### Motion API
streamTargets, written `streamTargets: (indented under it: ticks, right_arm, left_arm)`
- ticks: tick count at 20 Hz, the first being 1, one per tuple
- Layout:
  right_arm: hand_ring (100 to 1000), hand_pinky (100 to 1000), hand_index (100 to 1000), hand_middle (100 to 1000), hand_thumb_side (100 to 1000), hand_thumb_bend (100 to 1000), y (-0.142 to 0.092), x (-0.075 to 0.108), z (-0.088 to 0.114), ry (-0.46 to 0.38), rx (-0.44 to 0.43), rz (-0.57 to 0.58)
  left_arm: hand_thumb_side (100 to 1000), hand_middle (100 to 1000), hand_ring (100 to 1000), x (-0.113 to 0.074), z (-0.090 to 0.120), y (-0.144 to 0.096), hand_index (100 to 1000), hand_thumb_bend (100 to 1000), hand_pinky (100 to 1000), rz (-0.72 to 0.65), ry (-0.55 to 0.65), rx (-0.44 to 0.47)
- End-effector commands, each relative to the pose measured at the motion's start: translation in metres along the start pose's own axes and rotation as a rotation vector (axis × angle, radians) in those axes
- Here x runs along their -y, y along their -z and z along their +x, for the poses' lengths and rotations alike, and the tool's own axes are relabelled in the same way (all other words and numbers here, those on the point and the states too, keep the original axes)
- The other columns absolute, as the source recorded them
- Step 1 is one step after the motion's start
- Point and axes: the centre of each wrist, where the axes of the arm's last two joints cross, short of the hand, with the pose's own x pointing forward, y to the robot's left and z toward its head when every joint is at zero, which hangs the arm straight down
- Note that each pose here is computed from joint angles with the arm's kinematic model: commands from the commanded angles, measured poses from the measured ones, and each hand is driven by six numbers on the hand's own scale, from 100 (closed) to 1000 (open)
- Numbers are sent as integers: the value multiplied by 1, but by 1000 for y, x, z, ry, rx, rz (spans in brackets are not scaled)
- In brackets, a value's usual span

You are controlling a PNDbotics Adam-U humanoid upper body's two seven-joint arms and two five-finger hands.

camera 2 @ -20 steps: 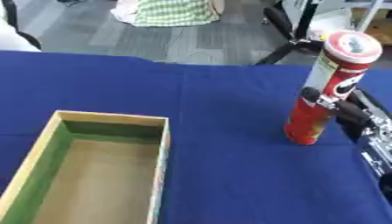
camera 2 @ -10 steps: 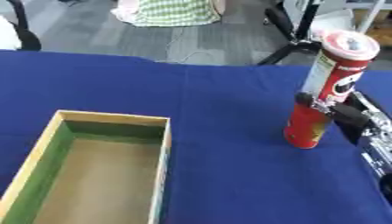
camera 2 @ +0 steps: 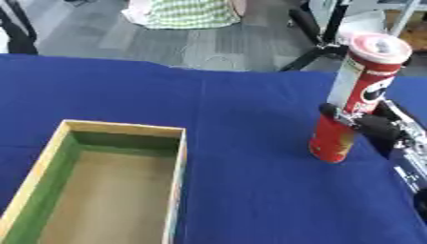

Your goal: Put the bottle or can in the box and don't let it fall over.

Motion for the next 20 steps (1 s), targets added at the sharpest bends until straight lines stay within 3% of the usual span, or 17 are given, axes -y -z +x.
streamTargets:
  ticks: [1, 9, 20]
  right_arm:
    - [1000, 975, 487, 1000, 100, 608, 1, 1, 13, -9, 30, 23]
    - [1000, 977, 401, 1000, 100, 686, 0, -2, 18, -1, 54, 51]
    - [1000, 977, 368, 1000, 157, 749, -4, -14, 38, -15, 120, 91]
  left_arm:
    - [678, 839, 817, -3, 6, 1, 830, 100, 984, -2, 10, 24]
    - [674, 840, 817, -3, 7, 2, 830, 100, 985, -6, 10, 28]
    - [668, 841, 822, -4, 7, 2, 829, 100, 987, -10, 11, 28]
